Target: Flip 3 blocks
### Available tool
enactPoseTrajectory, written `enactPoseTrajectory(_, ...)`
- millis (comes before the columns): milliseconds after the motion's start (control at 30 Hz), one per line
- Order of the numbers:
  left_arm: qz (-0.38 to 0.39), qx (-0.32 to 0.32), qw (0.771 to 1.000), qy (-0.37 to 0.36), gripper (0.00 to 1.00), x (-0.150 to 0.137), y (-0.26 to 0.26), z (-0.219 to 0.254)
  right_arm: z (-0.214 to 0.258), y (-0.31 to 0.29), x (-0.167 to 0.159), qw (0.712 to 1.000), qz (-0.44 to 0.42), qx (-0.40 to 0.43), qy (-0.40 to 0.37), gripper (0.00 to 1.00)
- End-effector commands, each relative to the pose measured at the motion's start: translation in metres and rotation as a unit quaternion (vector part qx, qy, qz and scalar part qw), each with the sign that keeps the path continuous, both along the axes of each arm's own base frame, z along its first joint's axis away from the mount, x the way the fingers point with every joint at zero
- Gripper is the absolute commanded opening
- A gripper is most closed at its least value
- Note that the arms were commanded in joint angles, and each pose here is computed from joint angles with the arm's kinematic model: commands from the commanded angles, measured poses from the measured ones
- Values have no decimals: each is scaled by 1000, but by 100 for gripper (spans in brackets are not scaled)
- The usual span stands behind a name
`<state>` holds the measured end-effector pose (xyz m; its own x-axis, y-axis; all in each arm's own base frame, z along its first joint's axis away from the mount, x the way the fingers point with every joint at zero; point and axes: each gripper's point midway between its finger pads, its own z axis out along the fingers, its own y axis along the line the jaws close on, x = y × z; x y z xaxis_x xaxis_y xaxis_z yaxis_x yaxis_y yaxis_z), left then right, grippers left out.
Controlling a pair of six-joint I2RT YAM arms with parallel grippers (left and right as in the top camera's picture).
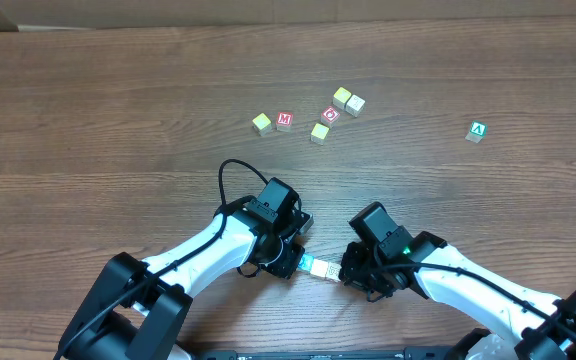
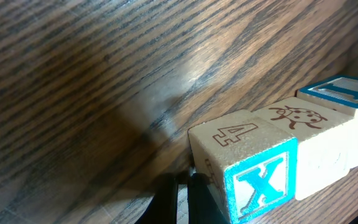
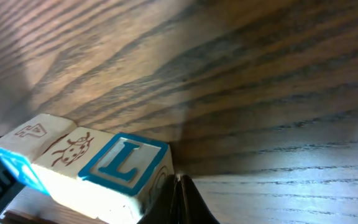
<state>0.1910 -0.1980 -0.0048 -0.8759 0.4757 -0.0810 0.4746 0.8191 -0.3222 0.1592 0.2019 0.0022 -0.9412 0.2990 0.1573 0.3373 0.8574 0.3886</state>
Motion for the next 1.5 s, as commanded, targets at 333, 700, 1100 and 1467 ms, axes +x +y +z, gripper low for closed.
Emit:
enactPoseTrajectory(333,-17,53,998,-7,4,-4,18,-15,-8,10,-9,999,0,11,37,4)
enactPoseTrajectory(700,-17,85,996,-31,4,5,28,-17,-6,18,-20,999,11,18,49,4)
enactPoseTrajectory(1100,-43,82,995,-41,4,6,28,-17,-5,29,-27,998,7,21,51,4)
enactPoseTrajectory(1467,-54,88,993,-57,4,12,29,-18,-6,28,-27,998,2,19,55,4)
